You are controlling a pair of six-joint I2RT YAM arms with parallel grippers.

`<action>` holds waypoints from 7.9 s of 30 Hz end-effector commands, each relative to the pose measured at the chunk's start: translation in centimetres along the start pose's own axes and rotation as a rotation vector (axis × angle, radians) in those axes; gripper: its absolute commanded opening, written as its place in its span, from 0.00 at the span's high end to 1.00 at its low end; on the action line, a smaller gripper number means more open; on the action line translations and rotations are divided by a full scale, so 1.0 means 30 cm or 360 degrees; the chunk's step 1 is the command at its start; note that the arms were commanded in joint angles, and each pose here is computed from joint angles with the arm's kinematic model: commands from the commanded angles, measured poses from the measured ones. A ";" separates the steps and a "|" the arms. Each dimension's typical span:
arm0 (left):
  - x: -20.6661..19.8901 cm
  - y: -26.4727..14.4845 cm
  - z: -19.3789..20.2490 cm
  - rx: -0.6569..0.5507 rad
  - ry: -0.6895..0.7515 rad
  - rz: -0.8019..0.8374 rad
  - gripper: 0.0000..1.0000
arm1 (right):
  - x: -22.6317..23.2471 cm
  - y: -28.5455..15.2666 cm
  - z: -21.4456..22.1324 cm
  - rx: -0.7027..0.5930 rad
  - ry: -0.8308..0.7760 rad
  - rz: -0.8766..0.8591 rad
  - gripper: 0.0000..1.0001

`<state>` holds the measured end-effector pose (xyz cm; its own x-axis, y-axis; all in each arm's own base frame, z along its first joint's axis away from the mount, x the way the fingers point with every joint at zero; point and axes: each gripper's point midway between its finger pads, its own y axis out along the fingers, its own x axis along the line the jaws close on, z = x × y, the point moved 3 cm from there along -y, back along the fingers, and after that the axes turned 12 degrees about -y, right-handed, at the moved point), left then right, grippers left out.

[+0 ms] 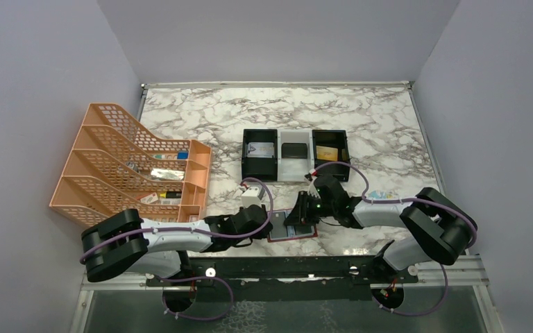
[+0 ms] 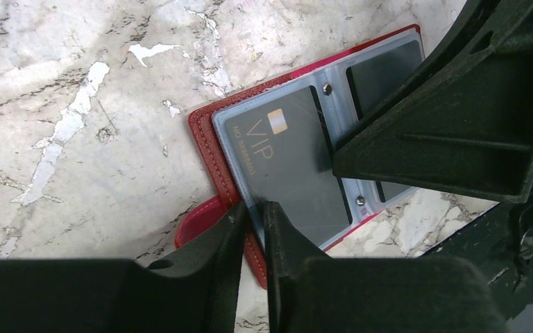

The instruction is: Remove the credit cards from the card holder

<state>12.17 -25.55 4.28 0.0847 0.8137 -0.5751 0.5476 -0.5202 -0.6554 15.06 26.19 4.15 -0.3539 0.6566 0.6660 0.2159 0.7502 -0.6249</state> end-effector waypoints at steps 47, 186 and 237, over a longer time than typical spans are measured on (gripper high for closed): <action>0.218 -0.001 0.121 0.0192 0.0081 -0.0360 0.98 | 0.065 -0.091 0.010 -0.0036 -0.0046 -0.0342 0.99; 0.111 -0.038 0.044 0.0058 0.0132 -0.0235 0.86 | 0.065 0.048 -0.022 0.0034 0.0046 -0.0356 0.83; -0.028 -0.102 -0.023 -0.0010 0.0111 0.0067 0.54 | 0.062 -0.123 -0.101 -0.0399 -0.0249 0.0003 0.99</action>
<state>11.10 -23.51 5.44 0.1029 0.8390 -0.5342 0.5568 -0.4937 -0.6680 15.86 26.13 9.08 -0.4780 0.5965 0.6448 0.3438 0.8025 -0.4876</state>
